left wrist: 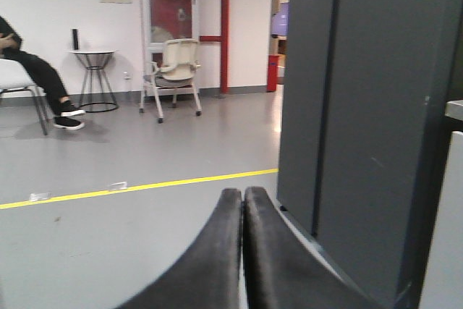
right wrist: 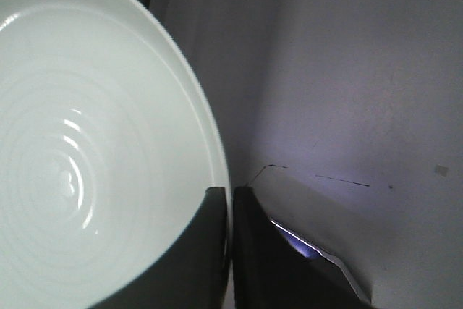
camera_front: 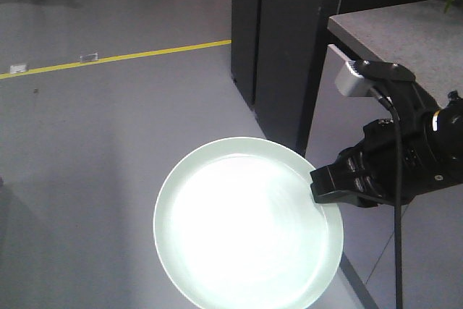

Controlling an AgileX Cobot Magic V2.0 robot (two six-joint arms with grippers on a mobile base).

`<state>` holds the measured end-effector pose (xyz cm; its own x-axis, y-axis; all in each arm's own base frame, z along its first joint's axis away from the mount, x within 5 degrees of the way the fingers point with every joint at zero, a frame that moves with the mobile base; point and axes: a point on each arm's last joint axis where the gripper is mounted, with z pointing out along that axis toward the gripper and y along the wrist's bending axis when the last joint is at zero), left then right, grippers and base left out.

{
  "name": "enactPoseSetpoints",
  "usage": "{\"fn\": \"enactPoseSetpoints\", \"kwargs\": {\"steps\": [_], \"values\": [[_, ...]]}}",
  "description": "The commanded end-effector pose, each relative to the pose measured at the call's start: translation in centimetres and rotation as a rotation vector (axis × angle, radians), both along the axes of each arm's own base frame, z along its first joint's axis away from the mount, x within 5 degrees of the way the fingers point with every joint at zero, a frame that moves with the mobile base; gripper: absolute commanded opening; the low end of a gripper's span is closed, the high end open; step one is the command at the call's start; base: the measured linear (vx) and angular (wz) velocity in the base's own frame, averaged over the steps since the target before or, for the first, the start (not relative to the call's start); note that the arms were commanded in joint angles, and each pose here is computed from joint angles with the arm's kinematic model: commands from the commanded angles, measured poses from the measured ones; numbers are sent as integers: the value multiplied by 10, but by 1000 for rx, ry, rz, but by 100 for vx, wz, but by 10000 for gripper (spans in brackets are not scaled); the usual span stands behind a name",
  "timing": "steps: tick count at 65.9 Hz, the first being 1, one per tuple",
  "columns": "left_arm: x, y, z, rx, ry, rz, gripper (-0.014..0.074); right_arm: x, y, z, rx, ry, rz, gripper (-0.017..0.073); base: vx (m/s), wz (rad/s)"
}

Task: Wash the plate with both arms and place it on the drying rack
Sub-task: 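Keep holding the plate while the base drives up to the sink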

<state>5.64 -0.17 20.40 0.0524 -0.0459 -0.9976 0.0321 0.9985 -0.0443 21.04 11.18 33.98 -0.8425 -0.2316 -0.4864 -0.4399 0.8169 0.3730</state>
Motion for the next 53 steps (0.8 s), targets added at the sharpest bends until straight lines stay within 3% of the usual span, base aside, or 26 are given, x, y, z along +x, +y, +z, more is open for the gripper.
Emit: {"fn": "enactPoseSetpoints", "kwargs": {"steps": [1,53], "values": [[-3,0,17,-12,-116,-5,-7,-3,0,17,52,-70,-13,-9,10,-34],[-3,0,17,-12,-116,-5,-7,-3,0,17,52,-70,-13,-9,10,-38]]}}
